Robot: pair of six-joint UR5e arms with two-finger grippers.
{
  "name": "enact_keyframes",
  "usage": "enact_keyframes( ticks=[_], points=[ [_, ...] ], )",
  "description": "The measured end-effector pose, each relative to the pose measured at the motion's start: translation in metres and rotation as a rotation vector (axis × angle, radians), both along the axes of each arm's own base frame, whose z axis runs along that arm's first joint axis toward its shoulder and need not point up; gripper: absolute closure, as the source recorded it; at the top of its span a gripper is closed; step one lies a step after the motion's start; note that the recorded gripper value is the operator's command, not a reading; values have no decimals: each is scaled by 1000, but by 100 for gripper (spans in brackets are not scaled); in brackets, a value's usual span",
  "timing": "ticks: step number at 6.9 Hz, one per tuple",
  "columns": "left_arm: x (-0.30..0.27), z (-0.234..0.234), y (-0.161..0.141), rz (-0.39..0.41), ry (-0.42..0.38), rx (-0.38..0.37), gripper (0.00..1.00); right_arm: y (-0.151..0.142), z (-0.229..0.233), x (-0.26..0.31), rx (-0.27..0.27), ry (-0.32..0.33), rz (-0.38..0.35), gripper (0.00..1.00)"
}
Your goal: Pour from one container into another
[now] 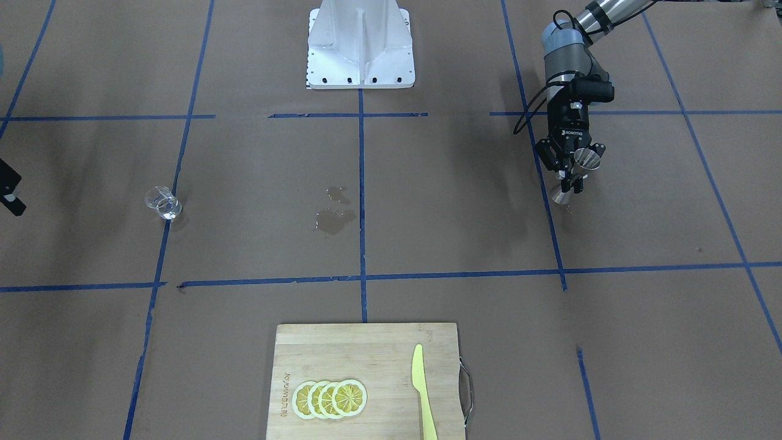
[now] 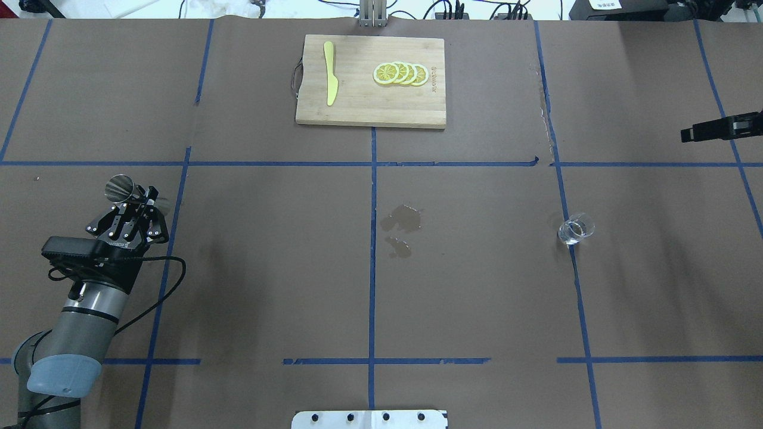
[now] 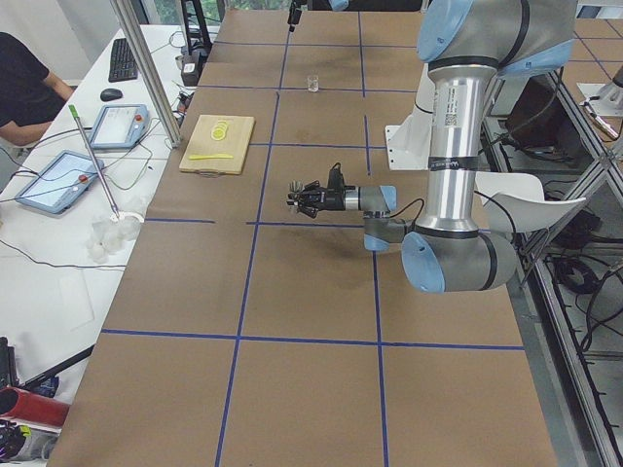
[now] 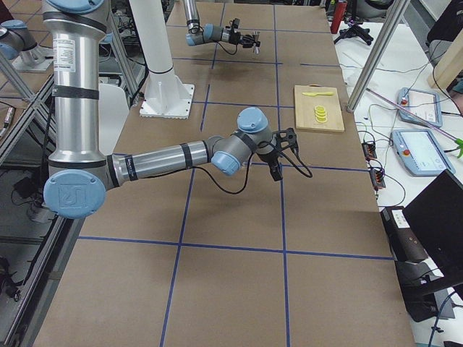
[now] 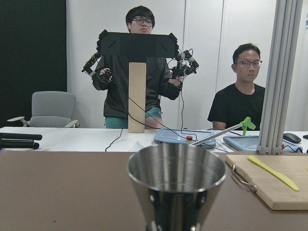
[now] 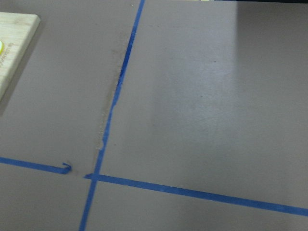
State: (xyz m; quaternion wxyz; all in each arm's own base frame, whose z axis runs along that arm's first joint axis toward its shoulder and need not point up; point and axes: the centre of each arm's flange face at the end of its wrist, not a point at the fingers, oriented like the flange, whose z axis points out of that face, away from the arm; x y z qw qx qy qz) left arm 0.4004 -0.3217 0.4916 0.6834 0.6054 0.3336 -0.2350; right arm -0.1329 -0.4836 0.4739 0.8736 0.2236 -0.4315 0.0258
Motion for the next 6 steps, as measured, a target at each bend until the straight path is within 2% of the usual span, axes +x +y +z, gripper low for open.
enact_keyframes(
  ticks=[2, 3, 6],
  points=[
    [8, -12, -1, 4, -35, 17, 100, 22, -41, -47, 21, -50, 77, 1],
    [12, -19, -2, 5, -54, 26, 100, 38, -59, -70, 34, -65, 123, 5],
    [16, -26, -3, 6, -63, 33, 100, 104, -82, -131, 135, -25, 257, 2]
  ],
)
